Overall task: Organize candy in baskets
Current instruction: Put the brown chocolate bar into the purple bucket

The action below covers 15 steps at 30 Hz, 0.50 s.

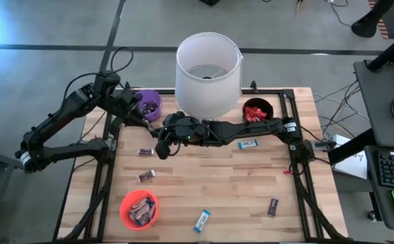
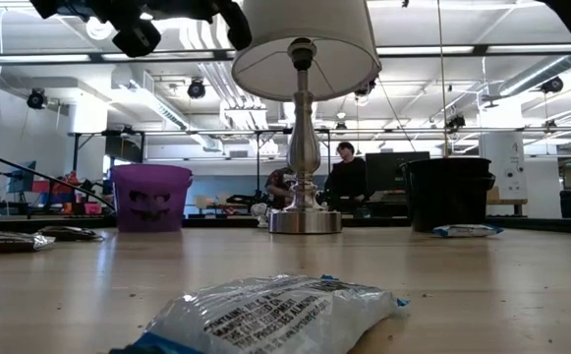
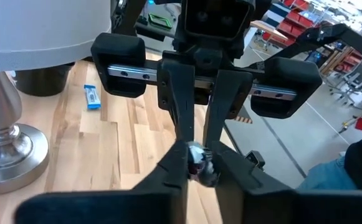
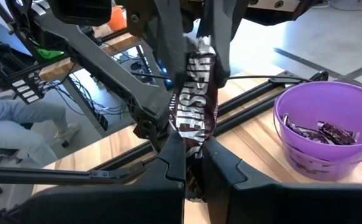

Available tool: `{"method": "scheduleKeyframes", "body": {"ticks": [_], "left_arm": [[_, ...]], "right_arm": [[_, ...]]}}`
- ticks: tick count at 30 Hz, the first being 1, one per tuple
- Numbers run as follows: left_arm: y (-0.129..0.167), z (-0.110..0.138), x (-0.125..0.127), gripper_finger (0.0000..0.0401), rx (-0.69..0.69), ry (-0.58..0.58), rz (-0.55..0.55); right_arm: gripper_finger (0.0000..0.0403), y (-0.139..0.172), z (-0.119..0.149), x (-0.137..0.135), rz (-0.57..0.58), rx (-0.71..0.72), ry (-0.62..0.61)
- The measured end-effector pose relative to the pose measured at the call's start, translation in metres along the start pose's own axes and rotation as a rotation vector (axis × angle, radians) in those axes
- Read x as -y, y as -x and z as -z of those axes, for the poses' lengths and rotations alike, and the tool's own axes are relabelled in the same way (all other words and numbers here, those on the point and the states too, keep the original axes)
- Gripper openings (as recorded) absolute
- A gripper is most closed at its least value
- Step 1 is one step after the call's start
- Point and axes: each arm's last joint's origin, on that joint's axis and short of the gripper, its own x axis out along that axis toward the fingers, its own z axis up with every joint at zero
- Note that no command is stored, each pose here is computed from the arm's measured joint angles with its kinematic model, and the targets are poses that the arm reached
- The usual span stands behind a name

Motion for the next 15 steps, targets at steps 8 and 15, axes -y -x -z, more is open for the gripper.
{"method": "scheduleKeyframes", "body": {"ticks": [8,15], "left_arm": [[0.0000,-0.0004,0.0003,0.0002,0.002,-0.034,0.003],[0.0006,-0.0003,0.0009,0.0001,0.002,-0.035,-0.003]], "right_arm": [[0.0013,0.0024,-0.0065,-0.0025,-0.009,0.014,0.006],[0.0058,0.0043,-0.0105,-0.0045,-0.035,0.013,0.001]]}}
